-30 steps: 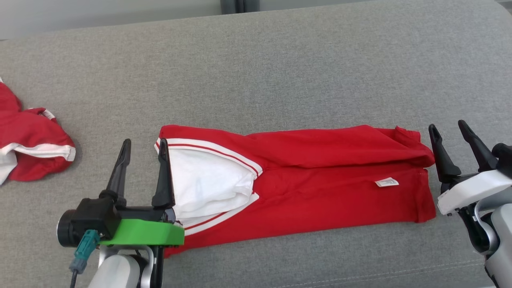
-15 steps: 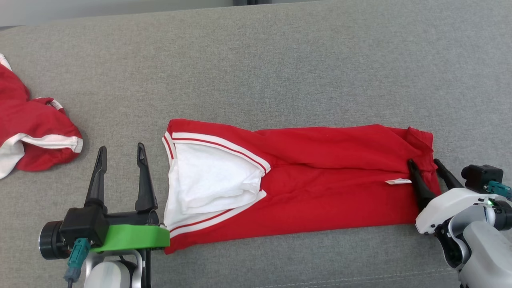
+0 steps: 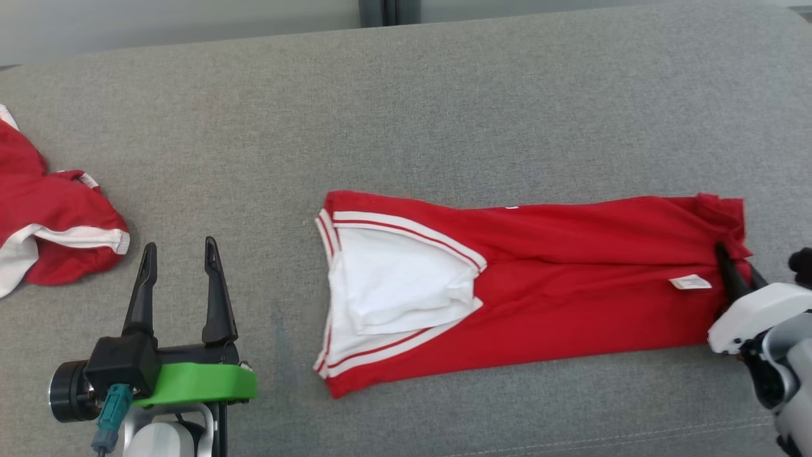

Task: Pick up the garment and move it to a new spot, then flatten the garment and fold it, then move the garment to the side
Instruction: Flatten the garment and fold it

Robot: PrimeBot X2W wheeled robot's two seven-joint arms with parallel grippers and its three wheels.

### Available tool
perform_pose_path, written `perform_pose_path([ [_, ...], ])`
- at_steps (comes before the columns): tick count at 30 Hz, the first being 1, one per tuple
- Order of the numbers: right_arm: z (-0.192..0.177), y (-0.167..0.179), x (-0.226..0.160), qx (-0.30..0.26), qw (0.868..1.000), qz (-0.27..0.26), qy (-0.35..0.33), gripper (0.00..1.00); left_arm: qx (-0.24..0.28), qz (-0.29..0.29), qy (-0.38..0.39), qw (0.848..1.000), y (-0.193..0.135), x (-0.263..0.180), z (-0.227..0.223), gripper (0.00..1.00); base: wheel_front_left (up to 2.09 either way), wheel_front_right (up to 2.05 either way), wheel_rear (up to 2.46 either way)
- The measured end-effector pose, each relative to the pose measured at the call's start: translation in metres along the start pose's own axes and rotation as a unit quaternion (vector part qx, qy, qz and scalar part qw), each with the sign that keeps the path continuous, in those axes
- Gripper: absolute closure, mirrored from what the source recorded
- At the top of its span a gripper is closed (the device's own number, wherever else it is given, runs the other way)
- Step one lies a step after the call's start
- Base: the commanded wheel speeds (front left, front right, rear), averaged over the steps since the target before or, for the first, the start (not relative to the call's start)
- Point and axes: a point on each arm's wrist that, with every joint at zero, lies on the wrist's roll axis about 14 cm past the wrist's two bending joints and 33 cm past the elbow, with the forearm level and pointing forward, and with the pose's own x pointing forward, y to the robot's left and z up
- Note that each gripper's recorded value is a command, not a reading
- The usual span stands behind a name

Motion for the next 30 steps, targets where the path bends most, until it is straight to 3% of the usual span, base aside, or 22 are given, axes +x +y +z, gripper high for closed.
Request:
perform_pose_path([
  [7, 0.036, -0.061, -0.018, -0.031, 0.997, -0.062, -0.029, 1.00, 0.000, -0.002, -0.004, 1.000, 0.000, -0.005, 0.004, 0.00, 0.00, 0.00, 0.00],
  [13, 0.055, -0.058, -0.021, -0.043, 0.996, -0.054, -0.053, 1.00, -0.002, -0.006, -0.005, 1.000, -0.003, -0.007, 0.005, 0.00, 0.00, 0.00, 0.00],
  [22, 0.073, 0.028, -0.009, -0.030, 0.993, 0.051, -0.101, 1.00, -0.009, -0.010, -0.010, 1.000, -0.007, -0.008, 0.009, 0.00, 0.00, 0.00, 0.00],
  [30, 0.063, 0.122, -0.005, -0.013, 0.983, 0.157, -0.093, 1.00, -0.010, -0.004, -0.009, 1.000, -0.003, -0.013, 0.010, 0.00, 0.00, 0.00, 0.00],
])
